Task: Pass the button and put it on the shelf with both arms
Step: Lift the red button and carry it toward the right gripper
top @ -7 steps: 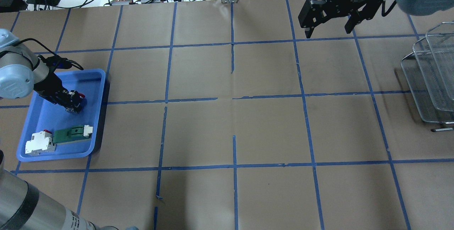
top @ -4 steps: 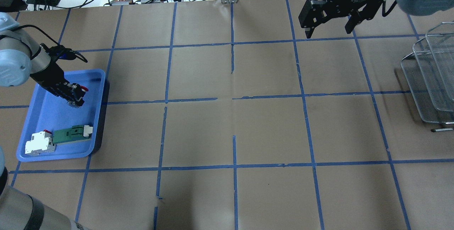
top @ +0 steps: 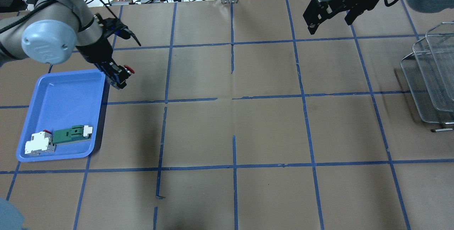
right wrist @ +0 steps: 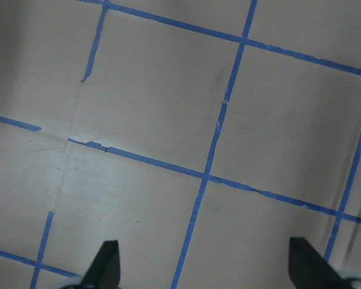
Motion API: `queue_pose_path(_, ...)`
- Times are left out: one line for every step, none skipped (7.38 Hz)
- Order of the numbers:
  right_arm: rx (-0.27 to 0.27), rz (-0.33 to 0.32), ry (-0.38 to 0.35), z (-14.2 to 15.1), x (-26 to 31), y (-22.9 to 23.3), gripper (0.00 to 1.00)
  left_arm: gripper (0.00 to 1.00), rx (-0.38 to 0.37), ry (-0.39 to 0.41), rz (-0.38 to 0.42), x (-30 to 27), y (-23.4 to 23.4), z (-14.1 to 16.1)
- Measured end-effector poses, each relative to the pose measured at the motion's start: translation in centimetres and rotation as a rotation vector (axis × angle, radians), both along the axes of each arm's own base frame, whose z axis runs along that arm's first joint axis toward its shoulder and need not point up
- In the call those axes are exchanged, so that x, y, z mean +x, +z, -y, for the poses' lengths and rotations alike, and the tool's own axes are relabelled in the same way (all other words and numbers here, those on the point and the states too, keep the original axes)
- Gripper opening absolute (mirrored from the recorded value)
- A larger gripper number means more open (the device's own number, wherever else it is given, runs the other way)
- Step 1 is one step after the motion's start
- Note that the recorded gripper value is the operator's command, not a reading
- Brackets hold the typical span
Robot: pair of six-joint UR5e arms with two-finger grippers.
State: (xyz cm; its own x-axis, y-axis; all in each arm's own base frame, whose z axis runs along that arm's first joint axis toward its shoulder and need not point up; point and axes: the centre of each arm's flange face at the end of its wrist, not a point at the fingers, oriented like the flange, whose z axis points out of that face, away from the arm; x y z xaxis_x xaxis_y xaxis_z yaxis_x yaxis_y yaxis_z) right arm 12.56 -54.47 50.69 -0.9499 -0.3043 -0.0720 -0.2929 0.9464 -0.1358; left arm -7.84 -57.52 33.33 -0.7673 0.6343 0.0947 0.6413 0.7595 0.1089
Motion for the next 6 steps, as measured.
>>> queue_pose_path(-0.017, 0.071, 0.045, 0.6, -1.4, 0.1, 1.0, 0.0, -0.035, -0.078, -0.018, -4.6, 1.5, 0.1)
queue_pose_path(-0.043, 0.12, 0.126, 1.0, -3.6, 0.2, 1.0, 0.0, -0.064, -0.137, -0.033, -8.1, 2.6, 0.1)
queue_pose_path(-0.07, 0.135, 0.219, 1.0, -5.8, 0.5, 1.0, 0.0, -0.078, -0.175, -0.041, -10.3, 3.2, -0.2)
queue_pose_path(-0.104, 0.149, 0.305, 0.9, -7.5, 0.9, 1.0, 0.0, -0.087, -0.207, -0.045, -12.1, 3.5, -0.6)
queue_pose_path(-0.149, 0.195, 0.385, 0.9, -8.7, 1.3, 1.0, 0.0, -0.103, -0.236, -0.055, -14.0, 3.8, -0.9)
queue_pose_path(-0.189, 0.264, 0.453, 0.8, -9.3, 1.5, 1.0, 0.0, -0.132, -0.262, -0.095, -16.0, 4.2, -1.1)
